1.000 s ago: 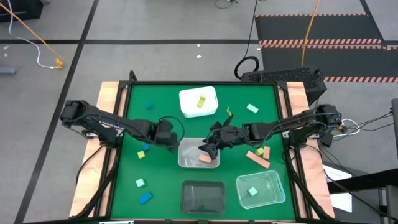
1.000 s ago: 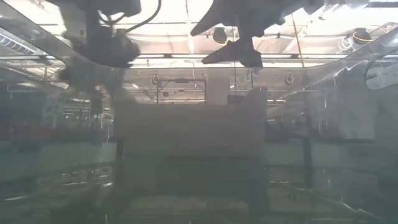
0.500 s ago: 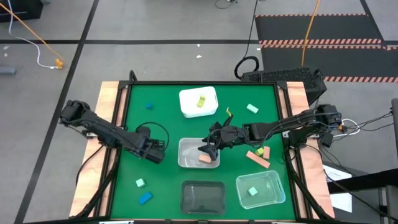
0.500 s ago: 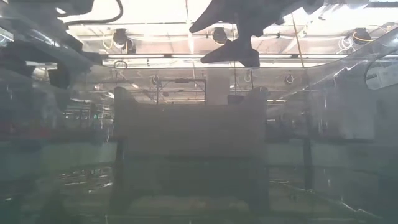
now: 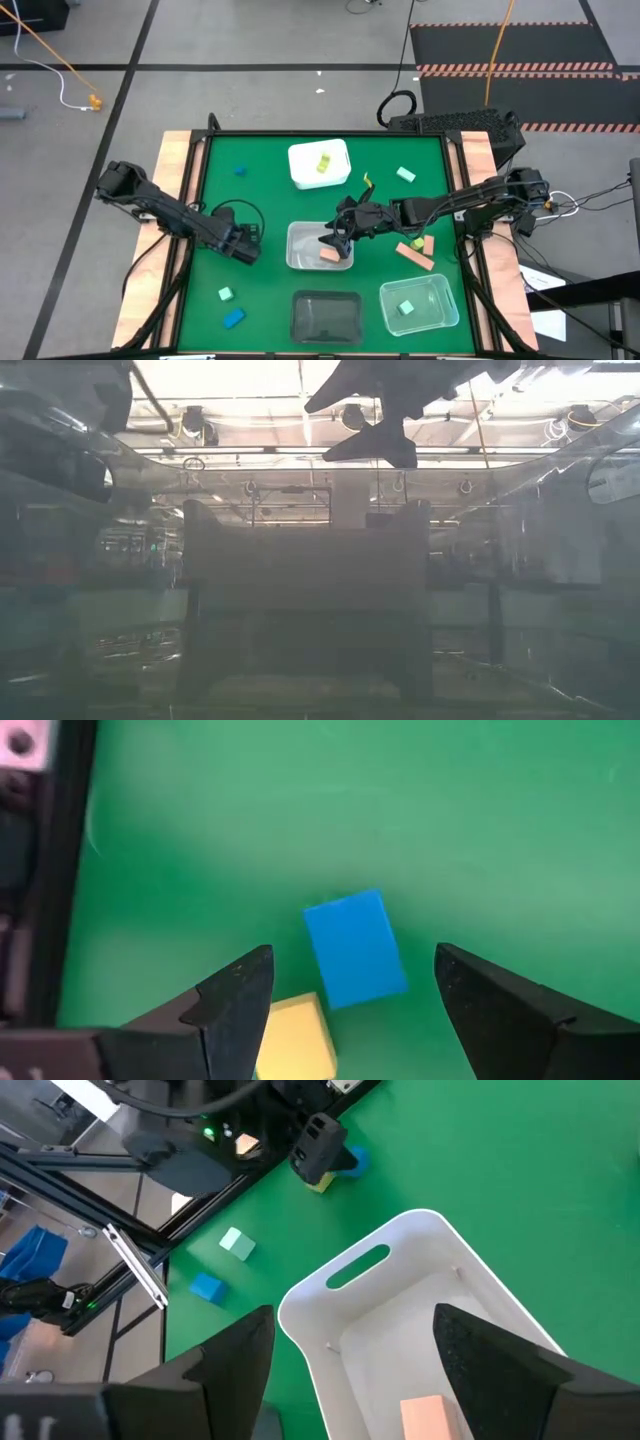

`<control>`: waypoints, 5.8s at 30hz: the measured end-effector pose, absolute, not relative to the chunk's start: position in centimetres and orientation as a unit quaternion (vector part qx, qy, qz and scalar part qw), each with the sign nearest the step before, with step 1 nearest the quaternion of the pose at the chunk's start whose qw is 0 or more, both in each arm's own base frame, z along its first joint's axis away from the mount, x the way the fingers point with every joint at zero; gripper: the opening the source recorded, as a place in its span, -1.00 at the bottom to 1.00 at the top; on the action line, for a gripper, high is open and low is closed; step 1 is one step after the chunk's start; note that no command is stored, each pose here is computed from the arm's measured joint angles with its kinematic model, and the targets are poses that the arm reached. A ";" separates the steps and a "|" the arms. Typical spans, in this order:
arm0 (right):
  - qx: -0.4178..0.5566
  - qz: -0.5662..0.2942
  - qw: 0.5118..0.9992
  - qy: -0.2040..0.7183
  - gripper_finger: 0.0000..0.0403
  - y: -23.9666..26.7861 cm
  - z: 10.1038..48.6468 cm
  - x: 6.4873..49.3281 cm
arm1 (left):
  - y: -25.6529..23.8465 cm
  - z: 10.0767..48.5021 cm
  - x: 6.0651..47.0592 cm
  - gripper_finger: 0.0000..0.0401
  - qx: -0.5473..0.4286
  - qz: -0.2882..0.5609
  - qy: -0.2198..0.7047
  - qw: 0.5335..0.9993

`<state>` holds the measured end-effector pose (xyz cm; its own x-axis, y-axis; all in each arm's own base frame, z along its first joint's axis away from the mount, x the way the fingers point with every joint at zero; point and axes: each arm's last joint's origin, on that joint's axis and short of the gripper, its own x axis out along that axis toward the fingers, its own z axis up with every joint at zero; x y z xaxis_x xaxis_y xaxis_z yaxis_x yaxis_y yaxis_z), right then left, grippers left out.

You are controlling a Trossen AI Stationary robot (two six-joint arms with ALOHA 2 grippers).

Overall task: Sort & place blocks by color
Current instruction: Put the middle blue block into the black bin

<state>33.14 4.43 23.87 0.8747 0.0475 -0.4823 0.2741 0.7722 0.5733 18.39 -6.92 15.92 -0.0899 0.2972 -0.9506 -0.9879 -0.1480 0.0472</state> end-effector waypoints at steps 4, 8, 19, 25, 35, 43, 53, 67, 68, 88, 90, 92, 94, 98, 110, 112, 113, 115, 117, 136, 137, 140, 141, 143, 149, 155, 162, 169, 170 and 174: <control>0.332 -0.062 0.910 0.242 0.32 4.4 23.9 33.1 | -6.7 14.4 18.1 0.36 -0.452 0.611 0.392 0.518; 0.332 -0.062 0.910 0.242 0.32 4.4 23.9 33.1 | -6.2 13.4 17.5 0.36 -0.456 0.620 0.384 0.510; 0.337 -0.064 0.908 0.242 0.32 4.4 23.9 33.1 | -6.1 13.2 17.4 -0.25 -0.430 0.607 0.397 0.538; 0.350 -0.068 0.903 0.241 0.32 4.4 23.9 33.1 | -6.2 13.5 17.7 -0.34 -0.418 0.589 0.413 0.554; 0.391 -0.075 0.888 0.230 0.32 4.4 24.0 33.2 | -7.2 17.3 20.9 -0.34 -0.395 0.510 0.403 0.649; 0.447 -0.068 0.872 0.188 0.32 4.4 24.8 33.6 | -7.5 23.2 23.0 -0.34 -0.339 0.433 0.338 0.764; 0.517 -0.033 0.848 0.111 0.32 4.5 26.4 34.1 | -8.5 28.1 25.9 -0.34 -0.223 0.293 0.300 0.880; 0.552 -0.022 0.829 0.085 0.32 4.4 27.0 34.2 | -9.2 30.8 29.0 -0.34 -0.152 0.175 0.180 0.956; 0.552 -0.020 0.830 0.082 0.32 4.4 27.0 34.2 | -9.2 30.8 29.1 -0.34 -0.152 0.168 0.182 0.957; 0.551 -0.029 0.832 0.054 0.06 2.9 27.4 34.5 | -6.6 31.3 30.3 -0.34 -0.071 0.140 0.178 0.971; 0.545 -0.029 0.836 0.054 0.00 2.9 27.4 34.5 | -6.2 31.3 30.3 -0.34 -0.064 0.145 0.180 0.971; 0.545 -0.031 0.836 0.054 -0.04 2.9 27.3 34.5 | -5.9 31.2 30.4 -0.34 -0.064 0.146 0.183 0.970; 0.545 -0.031 0.836 0.053 -0.07 2.8 27.3 34.5 | -5.7 31.2 30.4 -0.34 -0.066 0.142 0.186 0.970; 0.545 -0.033 0.836 0.055 -0.19 2.5 27.3 34.5 | -5.7 31.2 30.4 -0.34 -0.067 0.136 0.189 0.970; 0.541 -0.040 0.839 0.052 -0.64 2.0 27.3 34.5 | -4.9 31.2 30.6 0.29 -0.068 0.156 0.186 0.968; 0.541 -0.040 0.839 0.052 -0.64 2.0 27.3 34.5 | -4.9 31.2 30.6 0.35 -0.070 0.156 0.186 0.968; 0.541 -0.040 0.839 0.053 -0.64 2.0 27.3 34.5 | -4.9 31.2 30.6 0.36 -0.071 0.156 0.186 0.968; 0.540 -0.046 0.838 0.058 -0.64 1.8 27.1 34.5 | -4.9 31.2 30.6 0.36 -0.076 0.157 0.186 0.967; 0.533 -0.058 0.841 0.070 -0.64 1.5 26.9 34.4 | -5.0 31.1 30.5 0.34 -0.093 0.160 0.184 0.965; 0.463 0.049 0.831 0.305 -0.64 4.7 24.0 33.0 | -4.8 27.7 27.6 0.13 -0.184 0.256 0.355 0.880; 0.456 0.058 0.833 0.309 -0.64 5.3 23.9 33.0 | -4.7 27.4 27.2 0.12 -0.191 0.271 0.371 0.868; 0.438 0.081 0.836 0.319 -0.64 7.1 23.9 32.6 | -4.5 26.7 26.0 0.10 -0.209 0.315 0.409 0.830; 0.432 0.090 0.838 0.322 -0.63 7.7 23.9 32.5 | -4.4 26.6 25.7 0.09 -0.214 0.329 0.419 0.819; 0.414 0.098 0.845 0.324 -0.62 8.9 23.9 32.2 | -4.3 26.3 25.1 0.07 -0.221 0.352 0.432 0.800; 0.328 0.114 0.885 0.311 -0.63 12.2 23.9 31.1 | -4.2 26.2 24.6 0.01 -0.240 0.376 0.439 0.780; 0.201 0.130 0.929 0.282 -0.62 14.4 24.0 30.3 | -4.3 26.3 24.9 -0.05 -0.270 0.381 0.418 0.779; 0.097 0.151 0.951 0.250 -0.62 16.1 24.2 29.5 | -4.3 26.3 25.1 -0.05 -0.299 0.392 0.400 0.772; 0.048 0.153 0.967 0.197 -0.62 17.1 25.0 29.3 | -4.3 26.3 25.1 -0.04 -0.313 0.397 0.393 0.768; 0.050 0.155 0.968 0.192 -0.62 17.1 25.1 29.3 | -4.3 26.3 25.1 -0.04 -0.316 0.397 0.390 0.769; 0.054 0.157 0.969 0.184 -0.62 17.2 25.2 29.3 | -4.4 26.5 25.5 -0.06 -0.325 0.388 0.378 0.776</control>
<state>29.35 17.20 25.22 0.8829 0.3233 -0.3406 -0.2838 0.9452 0.1615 25.50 -4.38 26.46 0.4147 0.3553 -0.8377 -0.8467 0.4879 -0.2122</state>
